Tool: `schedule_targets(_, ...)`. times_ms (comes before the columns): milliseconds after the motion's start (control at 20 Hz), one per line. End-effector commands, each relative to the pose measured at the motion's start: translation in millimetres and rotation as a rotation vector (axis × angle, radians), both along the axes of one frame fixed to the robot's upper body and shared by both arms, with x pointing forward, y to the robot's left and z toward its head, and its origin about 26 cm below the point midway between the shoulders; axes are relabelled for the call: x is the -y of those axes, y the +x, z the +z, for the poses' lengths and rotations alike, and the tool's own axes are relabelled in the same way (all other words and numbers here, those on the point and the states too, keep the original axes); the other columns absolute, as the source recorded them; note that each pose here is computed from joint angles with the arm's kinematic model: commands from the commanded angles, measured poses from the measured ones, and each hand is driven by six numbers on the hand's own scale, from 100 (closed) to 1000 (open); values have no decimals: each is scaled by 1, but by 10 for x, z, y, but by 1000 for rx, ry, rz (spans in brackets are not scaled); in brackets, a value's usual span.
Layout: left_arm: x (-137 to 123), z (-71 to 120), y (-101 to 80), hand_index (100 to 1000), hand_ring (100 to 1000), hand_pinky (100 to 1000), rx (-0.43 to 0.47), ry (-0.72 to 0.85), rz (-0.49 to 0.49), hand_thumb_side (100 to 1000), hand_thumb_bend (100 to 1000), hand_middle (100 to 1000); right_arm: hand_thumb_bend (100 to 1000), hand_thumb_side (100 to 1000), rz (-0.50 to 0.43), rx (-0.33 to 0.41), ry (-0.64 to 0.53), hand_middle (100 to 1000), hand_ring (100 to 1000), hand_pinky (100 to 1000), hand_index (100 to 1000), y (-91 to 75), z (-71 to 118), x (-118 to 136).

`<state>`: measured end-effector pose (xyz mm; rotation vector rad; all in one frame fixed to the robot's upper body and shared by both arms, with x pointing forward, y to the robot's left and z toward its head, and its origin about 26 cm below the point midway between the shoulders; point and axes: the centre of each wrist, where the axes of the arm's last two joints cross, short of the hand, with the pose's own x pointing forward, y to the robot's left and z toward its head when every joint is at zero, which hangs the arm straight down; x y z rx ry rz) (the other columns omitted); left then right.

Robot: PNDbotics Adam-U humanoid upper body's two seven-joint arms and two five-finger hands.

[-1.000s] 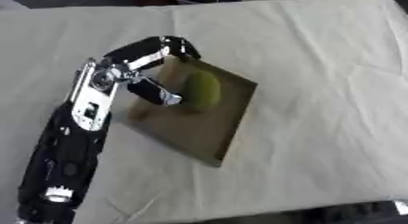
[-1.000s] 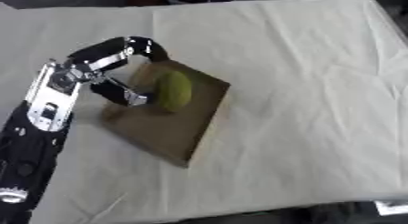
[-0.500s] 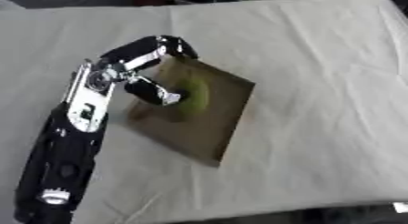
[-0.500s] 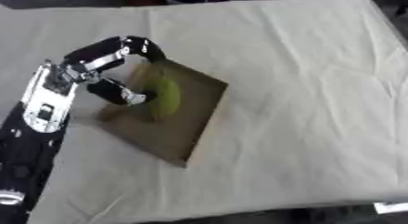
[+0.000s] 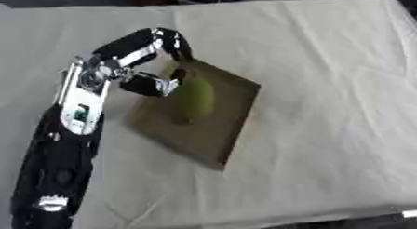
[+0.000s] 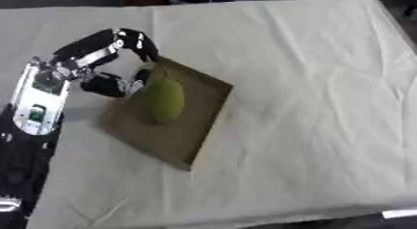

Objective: Pick up objects on the table and place them in the box.

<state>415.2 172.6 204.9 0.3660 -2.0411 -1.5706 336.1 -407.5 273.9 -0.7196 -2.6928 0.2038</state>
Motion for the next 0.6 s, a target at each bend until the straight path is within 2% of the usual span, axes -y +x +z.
schedule_targets(50,-33,108,-38,585,515,634,50,-163,-14,275,100,585,100,209,-22,51,-27,604,618,711,738,-82,183,30)
schedule_targets(100,-76,103,-33,575,503,634,27,-227,-9,365,100,576,100,209,-25,53,-25,604,618,712,738,-88,183,33)
schedule_targets(200,-189,157,-35,557,489,635,-33,-351,3,426,100,561,100,208,-29,57,-17,604,618,712,738,-102,182,31)
schedule_targets(350,-436,363,-129,561,495,638,-6,-518,41,410,100,562,100,206,-36,62,-13,604,618,711,738,-127,187,30)
schedule_targets(600,-921,642,-344,594,537,660,178,-710,166,316,100,608,100,196,-52,70,-28,604,618,708,738,-178,209,40)
